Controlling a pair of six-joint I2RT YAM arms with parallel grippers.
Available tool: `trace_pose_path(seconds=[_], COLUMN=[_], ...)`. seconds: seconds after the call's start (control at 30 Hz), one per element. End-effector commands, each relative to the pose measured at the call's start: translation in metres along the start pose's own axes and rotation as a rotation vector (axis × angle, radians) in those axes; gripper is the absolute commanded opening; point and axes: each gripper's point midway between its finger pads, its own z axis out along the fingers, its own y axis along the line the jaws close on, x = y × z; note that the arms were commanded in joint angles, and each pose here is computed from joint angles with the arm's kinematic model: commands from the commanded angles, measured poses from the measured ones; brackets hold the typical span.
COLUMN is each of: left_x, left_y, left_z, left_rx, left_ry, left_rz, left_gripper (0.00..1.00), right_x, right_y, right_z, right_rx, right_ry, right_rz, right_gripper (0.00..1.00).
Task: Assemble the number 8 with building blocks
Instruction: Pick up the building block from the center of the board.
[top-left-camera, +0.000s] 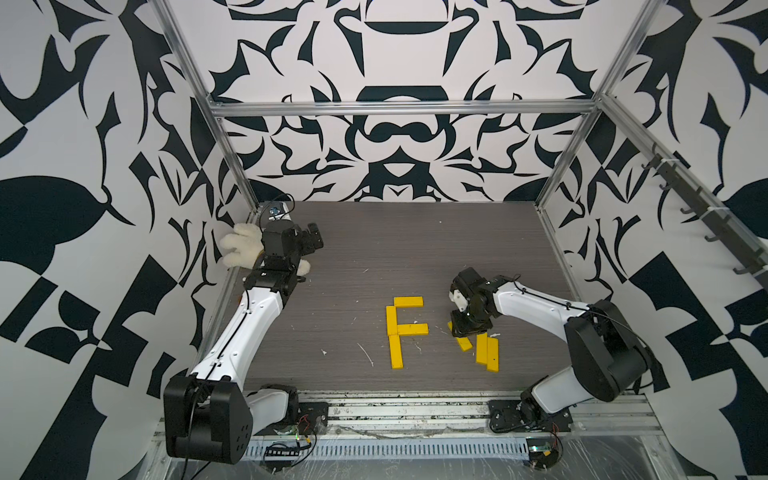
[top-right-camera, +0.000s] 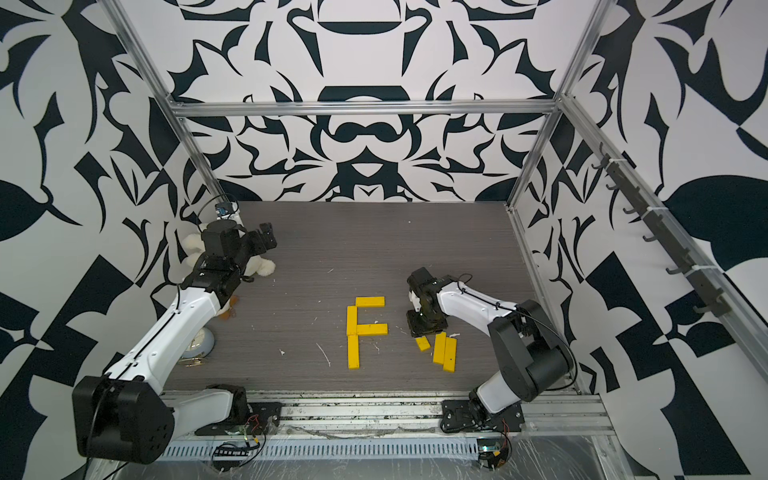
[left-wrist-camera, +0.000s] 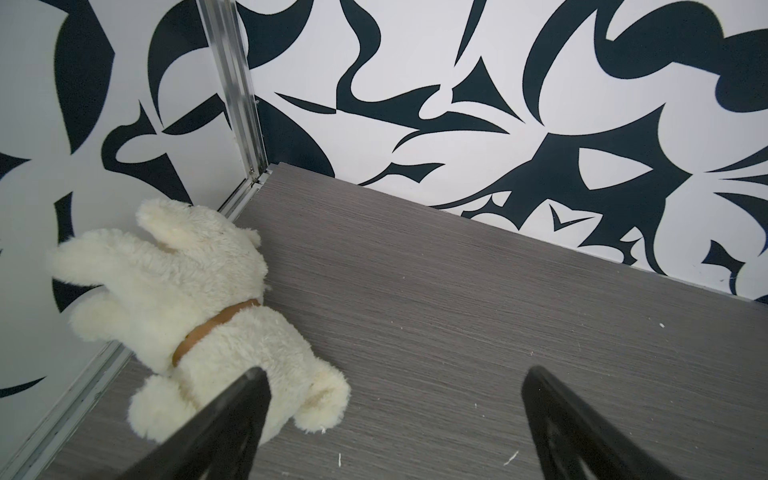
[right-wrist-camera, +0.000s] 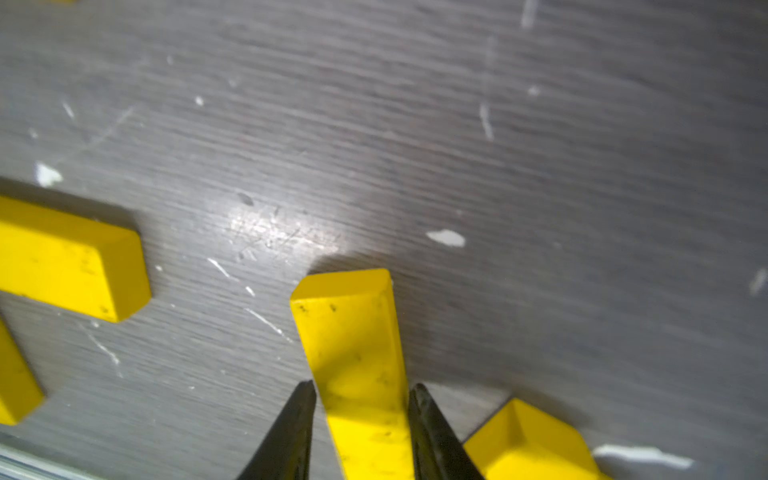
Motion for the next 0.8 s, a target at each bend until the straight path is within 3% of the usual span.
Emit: trace_pose_path(seconds=[0.0, 0.3, 0.53, 0.77], left_x=[-0.002, 0.003, 0.003, 0.007], left_y=[0.001, -0.001, -0.004, -0.002], left_z=[-0.001, 0.006, 0.010, 0.015], left_rx=[-0.011, -0.005, 0.007, -0.002], left_ry=[-0.004, 0.012, 0.006, 0.010], left_rz=[0.021, 0.026, 0.023, 0.030], left_gripper=[0.99, 0.99, 0.99, 0.99], right_x=[-0.003, 0.000, -0.053, -0.070], right_y=[0.002, -0.005, 0.002, 0.010], right_z=[-0.004, -0.011, -0.047, -0.023], right_rx=[-0.017, 0.021, 0.039, -0.008], right_ry=[0.004, 0.004, -0.178, -0.174], right_rz=[0.005, 0.031, 0.148, 0.268], right_gripper=[0.28, 0.22, 0.14, 0.10])
